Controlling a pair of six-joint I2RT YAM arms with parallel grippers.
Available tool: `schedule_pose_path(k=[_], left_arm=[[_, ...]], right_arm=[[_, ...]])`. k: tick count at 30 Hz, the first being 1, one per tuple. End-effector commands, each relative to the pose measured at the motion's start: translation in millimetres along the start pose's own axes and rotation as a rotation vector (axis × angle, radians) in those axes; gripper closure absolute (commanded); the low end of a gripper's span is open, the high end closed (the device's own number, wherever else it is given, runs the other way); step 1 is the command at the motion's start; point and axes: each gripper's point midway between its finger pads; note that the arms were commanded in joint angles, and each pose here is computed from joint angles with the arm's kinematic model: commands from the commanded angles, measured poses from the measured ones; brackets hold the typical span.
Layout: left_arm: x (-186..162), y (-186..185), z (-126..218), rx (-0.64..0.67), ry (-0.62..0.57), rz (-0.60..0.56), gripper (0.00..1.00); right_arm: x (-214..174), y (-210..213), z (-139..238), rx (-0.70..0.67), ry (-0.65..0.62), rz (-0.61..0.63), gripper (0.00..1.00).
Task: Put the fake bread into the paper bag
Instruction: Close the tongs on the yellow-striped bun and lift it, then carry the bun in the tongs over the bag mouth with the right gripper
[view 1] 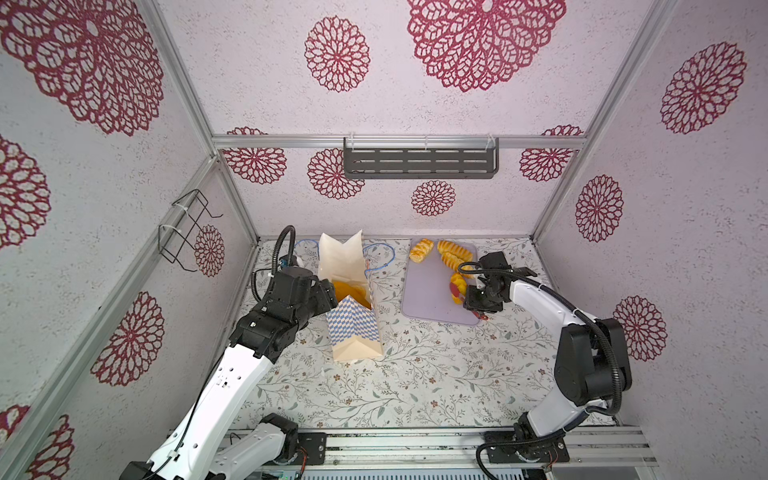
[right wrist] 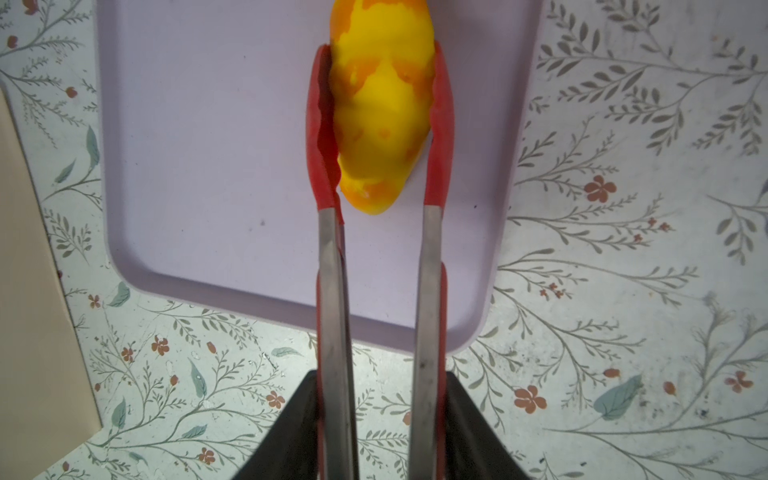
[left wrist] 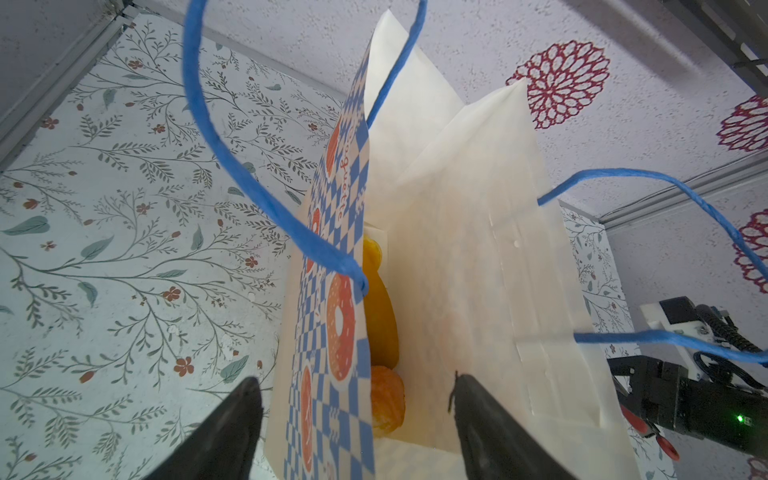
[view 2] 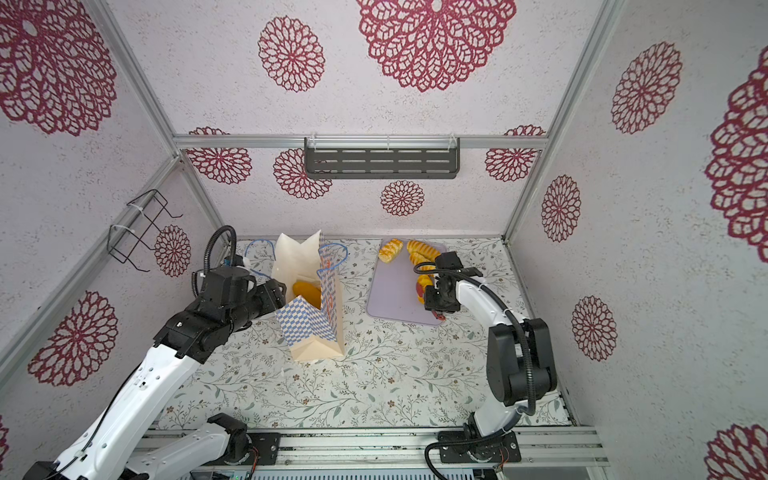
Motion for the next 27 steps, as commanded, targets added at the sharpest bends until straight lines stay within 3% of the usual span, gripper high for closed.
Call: schedule_pose_path(k=[1,8,17,27], left_arm=[[4.4,0.6,1.5,-0.007,-0.020,0.016,0.23],[4.4,-1.1,-0.2,-0.012,-0.017,0.017,0.27],[5.6,-4.9,-2.2,-0.022,-0.014,0.025,0.50],[4.2,-5.1,-3.5,-0.024,-0.013,0.033,0.76]], right_arm=[[20.2,18.5,32.2,0.057,-0.111,0.014,0.56],[30.2,40.6,66.6,0.164,-0.196,-0.001,0.59],[62.4,76.0,143.1,0.333,-0.375,0.009,0.59],[84.3,168.9,249.9,0.510,-0.563,0.230,0.60]])
Point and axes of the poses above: each gripper's point midway between its finger pads, its own z axis back along the fingers, its own y axis along the line the jaws close on, x = y × z, and after that the axes turned 8 degrees about z, right-handed
